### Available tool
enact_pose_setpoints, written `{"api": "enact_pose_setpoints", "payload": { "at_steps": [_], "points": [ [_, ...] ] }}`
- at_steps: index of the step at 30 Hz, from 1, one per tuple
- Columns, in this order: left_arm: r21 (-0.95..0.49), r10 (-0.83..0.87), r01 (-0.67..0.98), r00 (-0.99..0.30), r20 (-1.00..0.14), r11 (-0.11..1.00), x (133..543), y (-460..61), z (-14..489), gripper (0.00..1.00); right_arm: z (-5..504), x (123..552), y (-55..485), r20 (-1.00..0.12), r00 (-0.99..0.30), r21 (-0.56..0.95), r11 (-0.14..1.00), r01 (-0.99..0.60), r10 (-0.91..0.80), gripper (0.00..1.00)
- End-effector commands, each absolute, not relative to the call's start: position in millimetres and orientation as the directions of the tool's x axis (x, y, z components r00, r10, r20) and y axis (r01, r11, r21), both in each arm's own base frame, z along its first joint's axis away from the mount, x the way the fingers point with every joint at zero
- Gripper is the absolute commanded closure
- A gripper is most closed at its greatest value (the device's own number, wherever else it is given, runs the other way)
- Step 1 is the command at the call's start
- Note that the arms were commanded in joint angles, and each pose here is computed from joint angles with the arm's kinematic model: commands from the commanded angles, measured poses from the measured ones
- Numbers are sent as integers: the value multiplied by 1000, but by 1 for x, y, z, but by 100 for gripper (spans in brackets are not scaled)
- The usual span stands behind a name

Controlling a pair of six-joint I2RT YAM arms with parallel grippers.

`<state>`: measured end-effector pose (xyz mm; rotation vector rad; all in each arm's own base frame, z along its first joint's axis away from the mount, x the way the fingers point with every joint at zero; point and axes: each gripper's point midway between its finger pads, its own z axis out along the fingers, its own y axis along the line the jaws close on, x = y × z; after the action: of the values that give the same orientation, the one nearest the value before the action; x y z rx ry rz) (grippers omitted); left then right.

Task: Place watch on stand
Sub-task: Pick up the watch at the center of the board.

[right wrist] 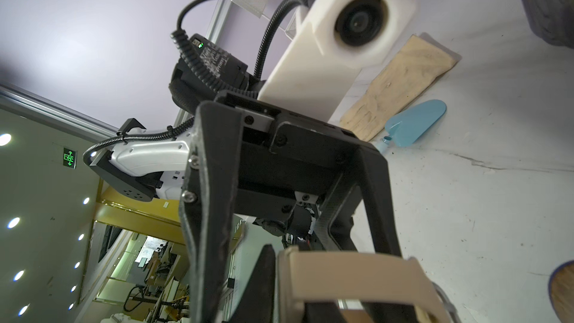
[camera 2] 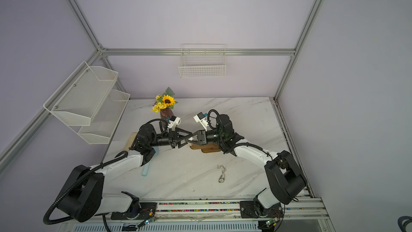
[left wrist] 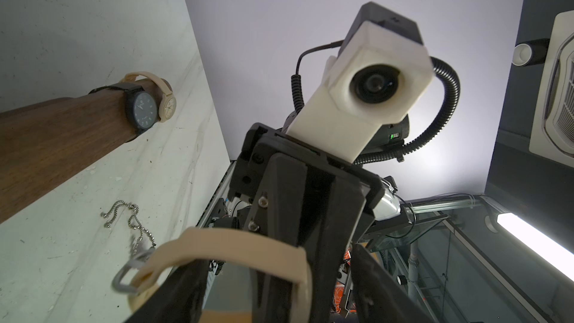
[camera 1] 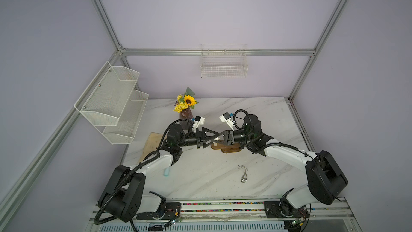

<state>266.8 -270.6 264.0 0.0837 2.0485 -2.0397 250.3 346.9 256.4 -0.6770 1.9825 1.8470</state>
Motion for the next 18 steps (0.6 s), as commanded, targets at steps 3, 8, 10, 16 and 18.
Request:
{"api": "enact_pose_setpoints", "payload": {
  "at_steps": [3, 8, 10, 16, 18],
  "points": [
    [-940, -110, 337, -938, -330, -48, 263, -275, 309, 31, 261, 239, 358, -570, -808, 819, -25, -573, -150, 81],
    [-935, -111, 347, -935, -338, -75, 260, -276, 316, 48, 255, 240, 358, -565, -811, 821, 0, -571, -154, 81],
    [-933, -112, 350, -933, -341, -81, 259, -275, 317, 49, 255, 241, 358, -563, -813, 821, 4, -570, -150, 80],
    [-941, -110, 330, -941, -321, -74, 256, -274, 309, 65, 261, 242, 357, -562, -817, 823, 5, -567, -130, 71],
    [-943, -114, 326, -942, -317, -71, 257, -274, 307, 70, 263, 241, 356, -559, -820, 826, -1, -563, -124, 69]
  ]
}}
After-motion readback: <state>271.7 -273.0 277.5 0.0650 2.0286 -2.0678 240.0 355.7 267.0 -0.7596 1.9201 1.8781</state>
